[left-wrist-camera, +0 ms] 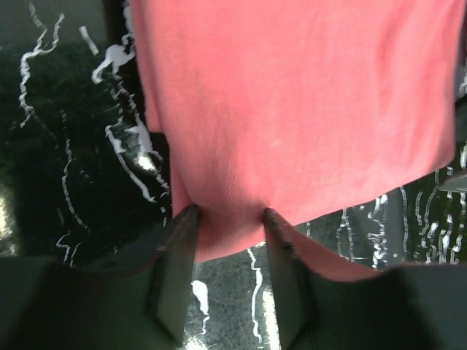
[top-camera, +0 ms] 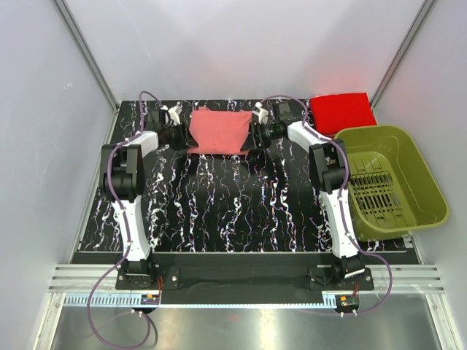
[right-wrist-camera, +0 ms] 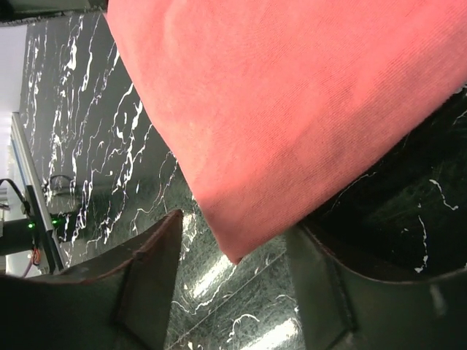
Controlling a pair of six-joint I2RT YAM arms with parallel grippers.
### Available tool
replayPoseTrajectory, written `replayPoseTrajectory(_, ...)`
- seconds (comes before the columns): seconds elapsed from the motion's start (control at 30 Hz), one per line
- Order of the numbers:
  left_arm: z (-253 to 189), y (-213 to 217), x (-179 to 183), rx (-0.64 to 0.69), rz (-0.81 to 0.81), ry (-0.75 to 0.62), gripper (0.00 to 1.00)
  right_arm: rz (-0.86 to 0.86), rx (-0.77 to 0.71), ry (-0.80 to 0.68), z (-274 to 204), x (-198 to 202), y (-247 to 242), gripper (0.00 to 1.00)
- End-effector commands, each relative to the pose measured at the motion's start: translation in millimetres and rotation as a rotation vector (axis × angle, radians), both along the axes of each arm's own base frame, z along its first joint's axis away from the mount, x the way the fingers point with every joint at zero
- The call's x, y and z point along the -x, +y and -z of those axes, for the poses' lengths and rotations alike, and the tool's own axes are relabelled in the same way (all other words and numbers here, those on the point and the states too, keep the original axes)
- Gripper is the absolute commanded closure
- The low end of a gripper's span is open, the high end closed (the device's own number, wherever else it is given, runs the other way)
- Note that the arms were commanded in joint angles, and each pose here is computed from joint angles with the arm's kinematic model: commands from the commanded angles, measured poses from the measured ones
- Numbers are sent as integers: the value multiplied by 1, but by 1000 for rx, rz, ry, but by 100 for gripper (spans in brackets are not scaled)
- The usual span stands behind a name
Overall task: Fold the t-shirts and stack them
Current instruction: Fold the tshirt
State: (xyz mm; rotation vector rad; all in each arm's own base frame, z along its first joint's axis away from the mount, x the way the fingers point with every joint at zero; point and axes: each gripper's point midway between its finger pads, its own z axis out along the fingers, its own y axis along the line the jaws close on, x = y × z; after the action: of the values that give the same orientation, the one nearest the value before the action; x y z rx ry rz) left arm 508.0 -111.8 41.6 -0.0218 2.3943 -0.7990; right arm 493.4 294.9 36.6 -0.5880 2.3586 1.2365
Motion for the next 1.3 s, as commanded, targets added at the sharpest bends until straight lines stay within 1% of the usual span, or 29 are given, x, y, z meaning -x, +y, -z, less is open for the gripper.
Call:
replayPoseTrajectory(0.0,-26,-7,-18,50,39,-75,60,-34,-56,-37,-11,-5,12,37)
replayPoseTrajectory(0.07,-27,-11,-20,72,47,-71,68,-42,-68,-37,-13,-4,14,55)
replayPoseTrajectory(0.1,-28,-11,-20,77,45,-67,82,-41,-67,-36,-13,-4,13,65)
replayPoseTrajectory(0.13,-28,-12,-19,89,40,-55,90,-44,-65,-35,-13,-3,12,73)
replayPoseTrajectory(0.17,-30,-12,-20,93,34,-49,99,-45,-56,-29,-13,0,11,88)
replayPoseTrajectory(0.23,-28,-7,-14,72,-21,12,100,-43,-37,-43,-20,3,7,97)
replayPoseTrajectory(0.27,-26,-3,-10,60,-54,42,100,-43,-24,-16,-15,11,5,100)
replayPoseTrajectory(0.33,-20,7,6,25,-150,117,100,-39,-18,-18,-24,18,1,100)
replayPoseTrajectory(0.4,-19,11,19,9,-184,142,100,-41,-16,15,-18,33,-2,100)
replayPoseTrajectory(0.43,-17,13,33,-7,-212,165,100,-32,-24,12,-27,36,-3,100)
replayPoseTrajectory(0.47,-14,16,41,-24,-230,189,100,-29,-18,37,-18,45,-5,100)
replayPoseTrajectory(0.53,-8,21,60,-54,-255,224,100,-25,-12,45,-24,53,-7,100)
replayPoseTrajectory(0.6,-2,23,76,-66,-261,259,100,-17,11,87,-14,71,-12,100)
replayPoseTrajectory(0.63,1,21,91,-62,-255,280,100,-17,4,84,-22,77,-12,99)
replayPoseTrajectory(0.7,-9,16,103,-48,-249,262,99,-18,33,121,-12,100,-13,97)
replayPoseTrajectory(0.73,-3,14,117,-45,-247,288,85,-19,47,129,-13,113,-15,93)
replayPoseTrajectory(0.77,-6,11,121,-33,-241,278,76,-24,57,138,-13,122,-13,88)
replayPoseTrajectory(0.8,-15,8,127,-16,-236,265,71,-19,59,147,-14,127,-14,79)
replayPoseTrajectory(0.83,-16,9,133,-16,-236,268,66,-15,60,140,-17,134,-16,64)
replayPoseTrajectory(0.87,-20,9,135,-18,-231,267,58,-13,58,140,-18,137,-17,59)
replayPoseTrajectory(0.9,-34,11,130,-29,-224,229,55,-8,63,119,-23,137,-19,54)
replayPoseTrajectory(0.93,-40,12,127,-41,-215,217,51,0,83,118,-23,137,-22,38)
replayPoseTrajectory(1.0,-47,18,126,-89,-184,214,44,5,116,93,-24,132,-27,36)
replayPoseTrajectory(1.03,-63,19,111,-95,-174,169,42,6,119,86,-29,127,-28,36)
replayPoseTrajectory(1.07,-66,21,106,-101,-161,162,41,15,129,79,-30,122,-30,36)
replayPoseTrajectory(1.1,-61,21,100,-88,-119,169,41,18,137,66,-31,117,-31,35)
replayPoseTrajectory(1.13,-74,20,84,-71,-98,129,41,24,141,50,-36,107,-33,35)
replayPoseTrajectory(1.17,-76,19,76,-57,-78,115,41,34,154,35,-36,100,-34,35)
replayPoseTrajectory(1.27,-71,12,50,-25,-12,73,46,48,185,-1,-36,75,-36,35)
